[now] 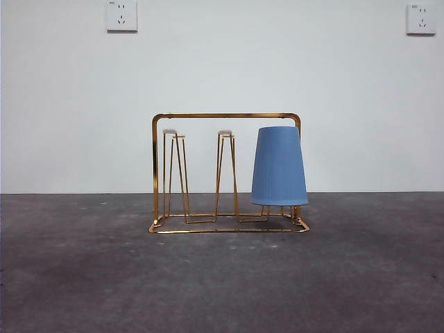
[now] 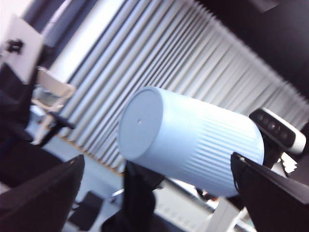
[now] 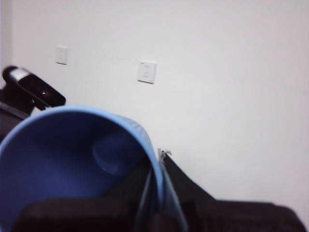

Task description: Pick up cup 1,put cup 1 in the cup rack,pick up cup 2,put cup 2 in the cup rack

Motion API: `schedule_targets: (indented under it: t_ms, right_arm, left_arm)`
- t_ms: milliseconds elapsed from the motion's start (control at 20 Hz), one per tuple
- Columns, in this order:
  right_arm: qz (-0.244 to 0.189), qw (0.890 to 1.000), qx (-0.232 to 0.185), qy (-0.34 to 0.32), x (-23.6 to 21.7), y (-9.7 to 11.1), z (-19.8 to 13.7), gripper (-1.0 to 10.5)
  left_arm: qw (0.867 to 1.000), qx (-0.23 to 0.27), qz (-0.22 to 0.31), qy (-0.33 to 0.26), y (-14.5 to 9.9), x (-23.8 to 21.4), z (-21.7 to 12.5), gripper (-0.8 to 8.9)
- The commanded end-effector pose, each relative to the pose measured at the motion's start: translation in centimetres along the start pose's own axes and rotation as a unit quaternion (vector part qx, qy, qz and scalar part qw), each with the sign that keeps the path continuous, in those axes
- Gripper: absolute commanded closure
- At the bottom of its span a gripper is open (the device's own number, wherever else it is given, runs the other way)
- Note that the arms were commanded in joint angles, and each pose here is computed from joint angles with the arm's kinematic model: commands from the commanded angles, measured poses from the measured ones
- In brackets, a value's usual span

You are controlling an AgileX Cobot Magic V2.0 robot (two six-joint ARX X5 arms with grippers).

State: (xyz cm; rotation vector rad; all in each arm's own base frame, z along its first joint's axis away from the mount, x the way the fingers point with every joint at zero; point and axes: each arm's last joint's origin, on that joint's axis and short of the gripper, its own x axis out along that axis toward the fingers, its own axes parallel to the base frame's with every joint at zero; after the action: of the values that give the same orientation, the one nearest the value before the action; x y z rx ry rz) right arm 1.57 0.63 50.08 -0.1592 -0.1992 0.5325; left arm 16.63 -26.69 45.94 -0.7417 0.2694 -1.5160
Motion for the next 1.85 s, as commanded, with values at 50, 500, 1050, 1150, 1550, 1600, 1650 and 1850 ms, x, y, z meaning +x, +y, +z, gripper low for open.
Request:
schedule_targets:
  t_ms: [50, 500, 1050, 1150, 1550, 1600, 1650, 1850]
  right_arm:
    - [-0.017, 0.999, -0.027, 0.001, 0.2, -0.1, 0.0, 9.6]
    - [-0.025, 0.998, -0.047, -0.019, 2.4, 0.3, 0.7, 9.6]
    - [0.008, 0.996, -0.069, 0.056, 7.1, 1.8, -0.7, 9.6]
    - [0.012, 0.995, -0.072, 0.069, 7.1, 1.9, -1.0, 9.6]
    - [0.013, 0.994, -0.073, 0.084, 7.5, 2.1, -1.2, 9.6]
    - [0.014, 0.993, -0.073, 0.087, 7.7, 2.1, -1.3, 9.6]
    - [0.015, 0.993, -0.074, 0.09, 7.7, 2.2, -1.4, 9.6]
    - [0.021, 0.991, -0.078, 0.108, 8.3, 2.4, -1.8, 9.6]
  left_arm:
    - [0.999, -0.046, -0.023, -0.013, 1.1, 0.9, -0.3, 3.01]
    - [0.994, -0.072, -0.064, -0.054, 3.1, 2.7, -1.0, 3.01]
    - [0.991, -0.059, -0.071, -0.099, 3.3, 2.0, 0.1, 3.05]
    - [0.991, -0.056, -0.068, -0.102, 3.5, 1.9, 0.3, 3.06]
    - [0.991, -0.052, -0.064, -0.105, 3.7, 1.8, 0.5, 4.93]
    - [0.991, -0.052, -0.064, -0.105, 3.7, 1.8, 0.5, 5.64]
    - [0.991, -0.052, -0.064, -0.104, 3.7, 1.8, 0.5, 6.12]
    - [0.991, -0.051, -0.062, -0.103, 3.7, 1.8, 0.5, 7.16]
